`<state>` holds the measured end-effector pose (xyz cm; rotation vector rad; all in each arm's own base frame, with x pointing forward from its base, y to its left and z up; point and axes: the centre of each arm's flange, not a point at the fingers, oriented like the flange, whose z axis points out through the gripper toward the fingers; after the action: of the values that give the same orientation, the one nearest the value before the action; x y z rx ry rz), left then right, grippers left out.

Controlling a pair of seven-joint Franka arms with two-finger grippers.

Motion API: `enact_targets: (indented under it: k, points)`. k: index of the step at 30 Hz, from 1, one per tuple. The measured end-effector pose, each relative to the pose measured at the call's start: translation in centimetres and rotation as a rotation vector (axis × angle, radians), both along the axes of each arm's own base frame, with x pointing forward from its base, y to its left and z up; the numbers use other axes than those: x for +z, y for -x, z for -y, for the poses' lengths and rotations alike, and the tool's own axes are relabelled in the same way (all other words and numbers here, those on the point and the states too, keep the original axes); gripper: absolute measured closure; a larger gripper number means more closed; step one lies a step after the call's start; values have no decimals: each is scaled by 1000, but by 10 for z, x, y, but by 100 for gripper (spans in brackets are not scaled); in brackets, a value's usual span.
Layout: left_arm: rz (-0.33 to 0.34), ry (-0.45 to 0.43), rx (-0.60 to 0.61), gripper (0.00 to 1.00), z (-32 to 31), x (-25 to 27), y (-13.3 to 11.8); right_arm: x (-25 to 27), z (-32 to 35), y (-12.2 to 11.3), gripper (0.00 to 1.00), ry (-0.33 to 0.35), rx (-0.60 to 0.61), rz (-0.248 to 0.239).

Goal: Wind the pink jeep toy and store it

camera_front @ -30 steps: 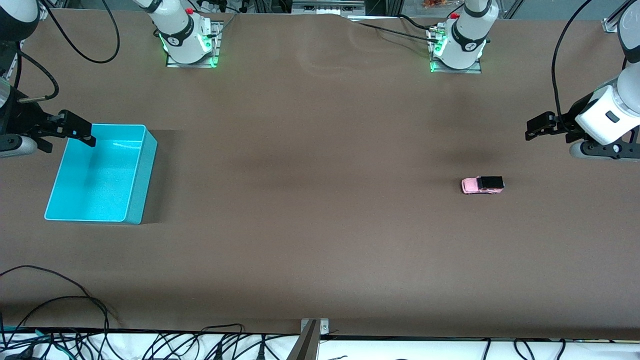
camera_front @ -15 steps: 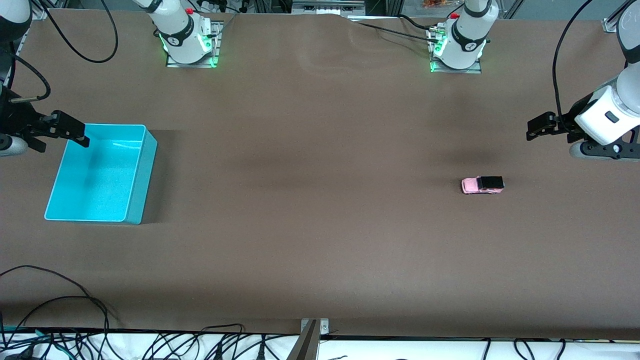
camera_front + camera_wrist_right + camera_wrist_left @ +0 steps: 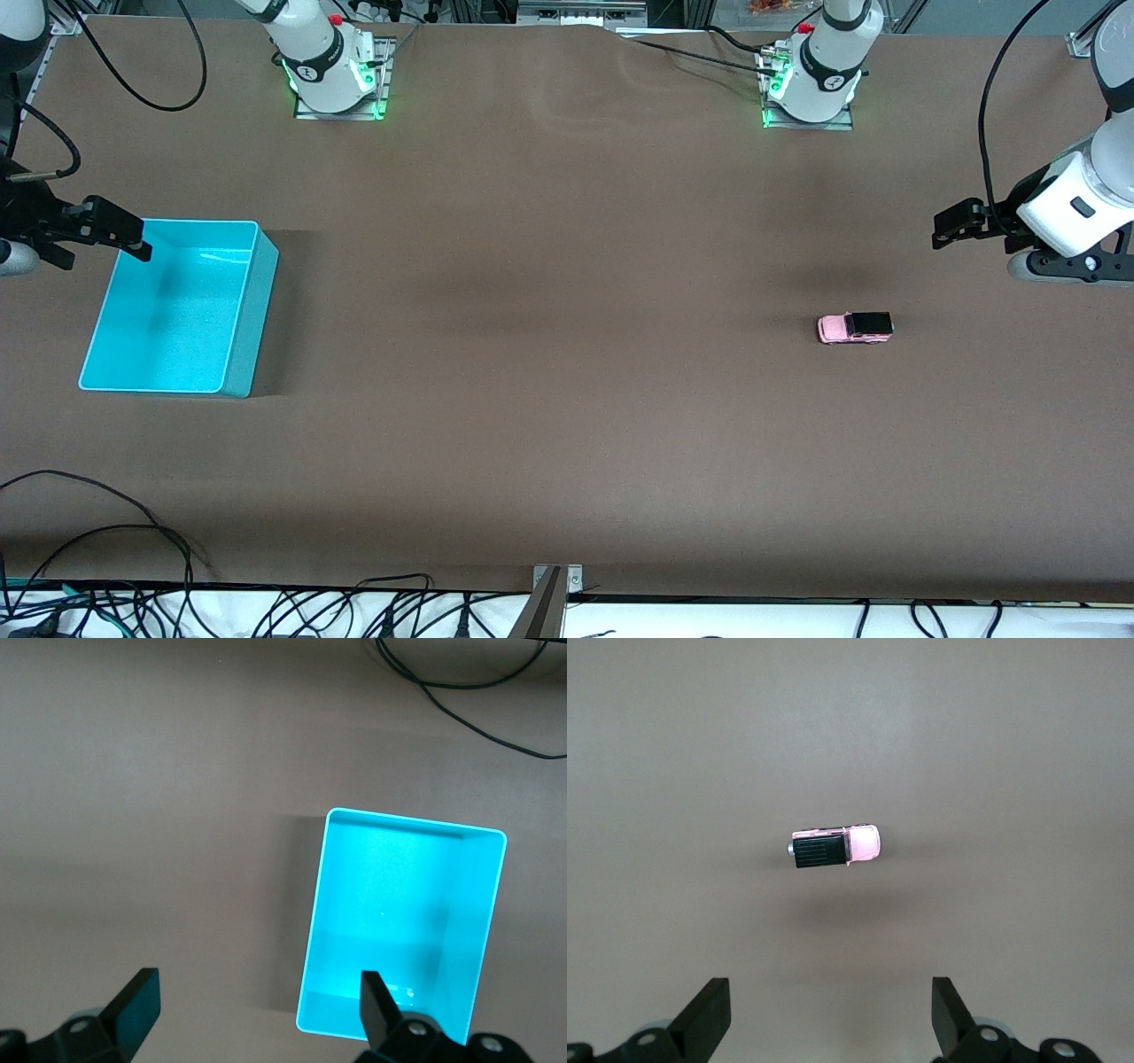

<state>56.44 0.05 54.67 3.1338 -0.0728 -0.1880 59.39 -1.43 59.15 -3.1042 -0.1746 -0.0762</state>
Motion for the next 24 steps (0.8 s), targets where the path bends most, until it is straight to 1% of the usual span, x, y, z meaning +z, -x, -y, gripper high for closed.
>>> enact_targets:
  k: [24]
  points:
    - [35,0,8,0,-4,12,-3,0,-1,0,0,0,3,1]
